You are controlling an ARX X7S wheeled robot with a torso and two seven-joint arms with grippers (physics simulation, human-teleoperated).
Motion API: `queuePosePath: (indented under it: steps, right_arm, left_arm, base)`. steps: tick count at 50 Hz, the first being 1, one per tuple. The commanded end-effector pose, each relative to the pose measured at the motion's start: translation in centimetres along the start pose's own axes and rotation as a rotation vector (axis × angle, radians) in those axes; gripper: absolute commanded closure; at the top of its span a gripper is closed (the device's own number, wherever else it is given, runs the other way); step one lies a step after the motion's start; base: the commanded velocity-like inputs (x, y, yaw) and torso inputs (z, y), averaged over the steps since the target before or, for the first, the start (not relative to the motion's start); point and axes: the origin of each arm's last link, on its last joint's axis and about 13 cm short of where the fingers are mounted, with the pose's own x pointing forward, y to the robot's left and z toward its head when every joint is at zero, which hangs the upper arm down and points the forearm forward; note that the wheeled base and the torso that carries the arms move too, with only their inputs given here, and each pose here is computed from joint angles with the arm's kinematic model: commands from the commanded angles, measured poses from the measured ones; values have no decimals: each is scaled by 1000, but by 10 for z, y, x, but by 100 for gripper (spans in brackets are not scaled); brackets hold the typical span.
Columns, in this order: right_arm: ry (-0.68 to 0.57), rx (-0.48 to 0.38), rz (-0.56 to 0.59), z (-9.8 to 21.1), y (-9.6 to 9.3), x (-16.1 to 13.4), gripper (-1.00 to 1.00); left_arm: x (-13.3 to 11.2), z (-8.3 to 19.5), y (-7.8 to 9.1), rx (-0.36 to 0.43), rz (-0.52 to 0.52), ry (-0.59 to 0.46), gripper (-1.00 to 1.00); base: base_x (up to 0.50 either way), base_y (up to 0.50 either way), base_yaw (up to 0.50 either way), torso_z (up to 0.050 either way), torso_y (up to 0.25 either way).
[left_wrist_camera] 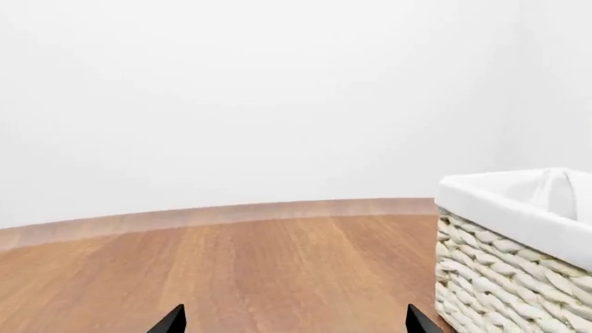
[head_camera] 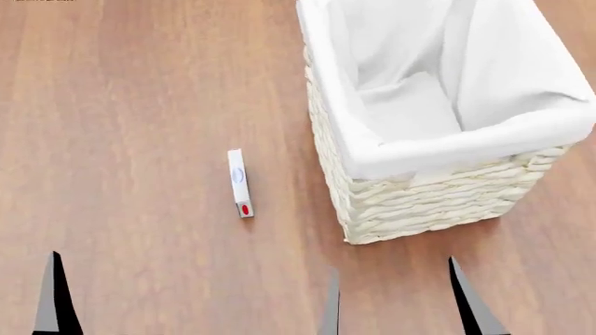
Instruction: Pick up the alphabet soup and the cream cheese box, and put them in the basket.
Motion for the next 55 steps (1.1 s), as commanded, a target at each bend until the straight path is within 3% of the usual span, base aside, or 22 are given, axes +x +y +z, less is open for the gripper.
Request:
queuePosePath:
  steps: [1, 55]
  right_arm:
    - [-2, 2, 4, 0, 0, 0, -100]
    - [4, 33, 2, 2, 1, -3, -100]
  left_arm:
    - [-1, 0, 0, -3, 2, 0, -100]
    - [-1, 0, 0, -10, 1, 5, -100]
  base:
    - [0, 0, -246, 0, 0]
    - [0, 0, -221, 0, 0]
